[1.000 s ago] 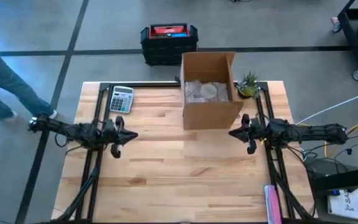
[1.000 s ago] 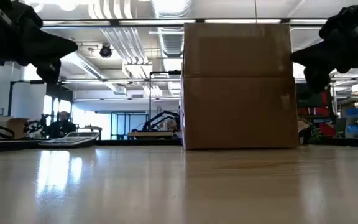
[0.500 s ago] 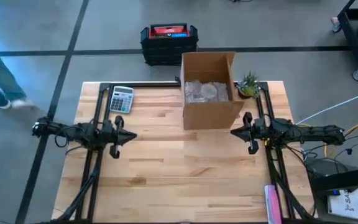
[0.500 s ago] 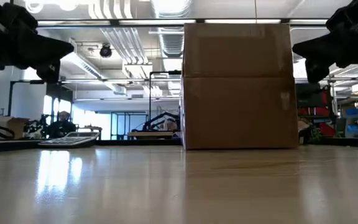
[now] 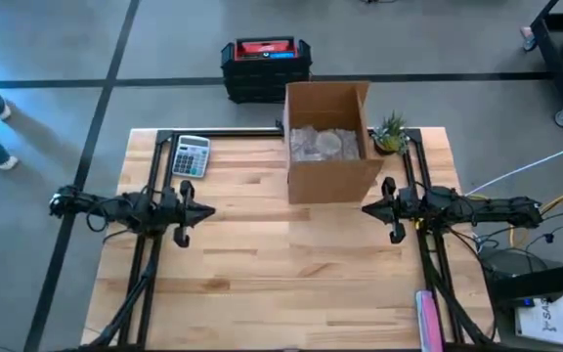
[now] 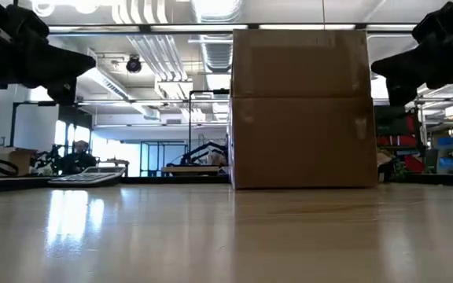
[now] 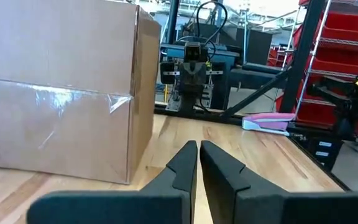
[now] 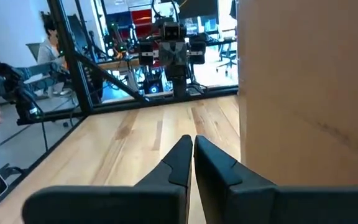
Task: Wrap mug
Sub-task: Return to Home Position
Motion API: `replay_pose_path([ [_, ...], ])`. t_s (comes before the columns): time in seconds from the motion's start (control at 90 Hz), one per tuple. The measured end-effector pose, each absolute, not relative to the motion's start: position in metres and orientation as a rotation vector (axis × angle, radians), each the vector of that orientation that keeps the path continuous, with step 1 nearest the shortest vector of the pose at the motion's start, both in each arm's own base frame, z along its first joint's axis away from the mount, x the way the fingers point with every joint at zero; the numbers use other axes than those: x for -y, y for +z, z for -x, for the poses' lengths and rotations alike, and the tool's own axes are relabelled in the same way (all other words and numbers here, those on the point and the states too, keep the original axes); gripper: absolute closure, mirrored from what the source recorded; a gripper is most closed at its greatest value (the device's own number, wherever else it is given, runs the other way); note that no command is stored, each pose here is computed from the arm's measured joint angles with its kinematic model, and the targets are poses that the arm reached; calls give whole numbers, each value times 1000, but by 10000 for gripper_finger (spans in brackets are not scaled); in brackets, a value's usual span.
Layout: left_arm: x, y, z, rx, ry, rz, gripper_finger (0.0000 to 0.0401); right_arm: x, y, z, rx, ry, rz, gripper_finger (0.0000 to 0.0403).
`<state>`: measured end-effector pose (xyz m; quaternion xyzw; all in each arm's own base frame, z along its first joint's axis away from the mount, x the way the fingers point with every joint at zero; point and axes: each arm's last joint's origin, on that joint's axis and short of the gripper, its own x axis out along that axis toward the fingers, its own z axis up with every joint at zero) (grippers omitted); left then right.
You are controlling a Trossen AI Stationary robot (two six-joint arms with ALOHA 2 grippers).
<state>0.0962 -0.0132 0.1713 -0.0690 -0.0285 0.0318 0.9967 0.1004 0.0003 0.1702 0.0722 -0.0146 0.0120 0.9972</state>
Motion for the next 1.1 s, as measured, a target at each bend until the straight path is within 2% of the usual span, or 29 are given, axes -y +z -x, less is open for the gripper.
replay_pose_path([
  [1.1, 16, 156, -107, -121, 75, 99, 393, 1, 163, -101, -38, -34, -224, 401],
])
